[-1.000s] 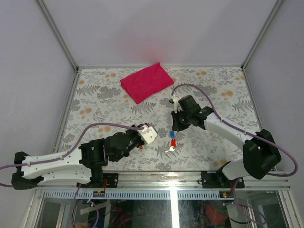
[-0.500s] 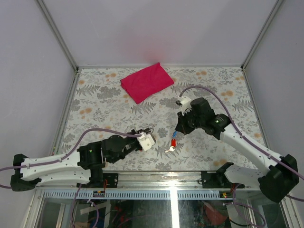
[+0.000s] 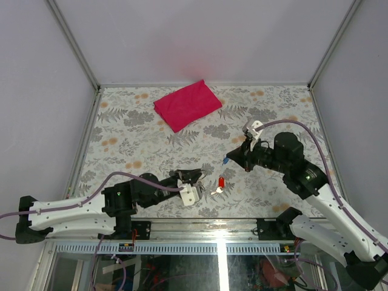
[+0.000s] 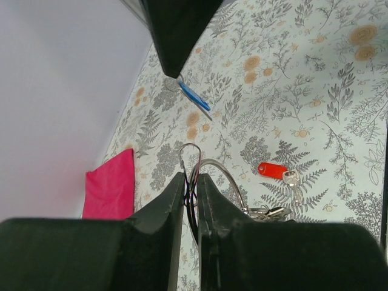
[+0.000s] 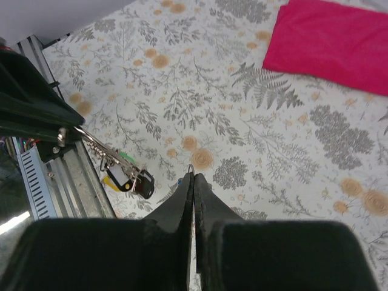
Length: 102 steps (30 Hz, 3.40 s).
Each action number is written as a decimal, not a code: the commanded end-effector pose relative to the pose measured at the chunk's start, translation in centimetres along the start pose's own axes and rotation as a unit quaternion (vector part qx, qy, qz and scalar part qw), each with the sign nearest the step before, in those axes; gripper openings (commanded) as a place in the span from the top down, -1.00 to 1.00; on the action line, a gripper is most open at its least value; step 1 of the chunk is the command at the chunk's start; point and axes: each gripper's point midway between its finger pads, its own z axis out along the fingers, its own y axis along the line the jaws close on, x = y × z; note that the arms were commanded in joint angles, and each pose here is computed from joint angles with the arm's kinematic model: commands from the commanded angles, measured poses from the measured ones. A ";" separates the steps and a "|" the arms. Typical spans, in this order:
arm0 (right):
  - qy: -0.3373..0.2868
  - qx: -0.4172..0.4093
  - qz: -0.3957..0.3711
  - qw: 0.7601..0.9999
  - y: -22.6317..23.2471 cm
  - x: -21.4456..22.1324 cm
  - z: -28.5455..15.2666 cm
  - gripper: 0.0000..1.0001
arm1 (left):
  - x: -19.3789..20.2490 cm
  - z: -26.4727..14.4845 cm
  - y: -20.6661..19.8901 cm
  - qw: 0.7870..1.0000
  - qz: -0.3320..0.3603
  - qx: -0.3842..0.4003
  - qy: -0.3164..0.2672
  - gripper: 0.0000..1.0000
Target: Put the keys on the keyring
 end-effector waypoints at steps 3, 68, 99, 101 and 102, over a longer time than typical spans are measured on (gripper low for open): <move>-0.050 -0.014 -0.039 0.998 1.2 -5.7 -1.9 1.00 | -3.0 1.2 3.0 0.999 0.003 -0.046 -0.020 1.00; 0.034 -0.045 0.170 0.984 6.0 -11.9 2.8 1.00 | -2.4 0.4 9.9 0.844 0.451 -0.267 0.118 1.00; 0.094 0.001 0.192 0.977 5.2 -9.9 4.0 1.00 | -2.5 0.7 9.9 0.830 0.472 -0.265 0.136 1.00; 0.096 0.002 0.192 0.977 5.2 -9.8 4.0 1.00 | -2.5 0.7 9.9 0.829 0.473 -0.265 0.137 1.00; 0.097 0.005 0.192 0.977 5.1 -9.8 4.0 1.00 | -2.5 0.7 9.9 0.829 0.474 -0.264 0.136 1.00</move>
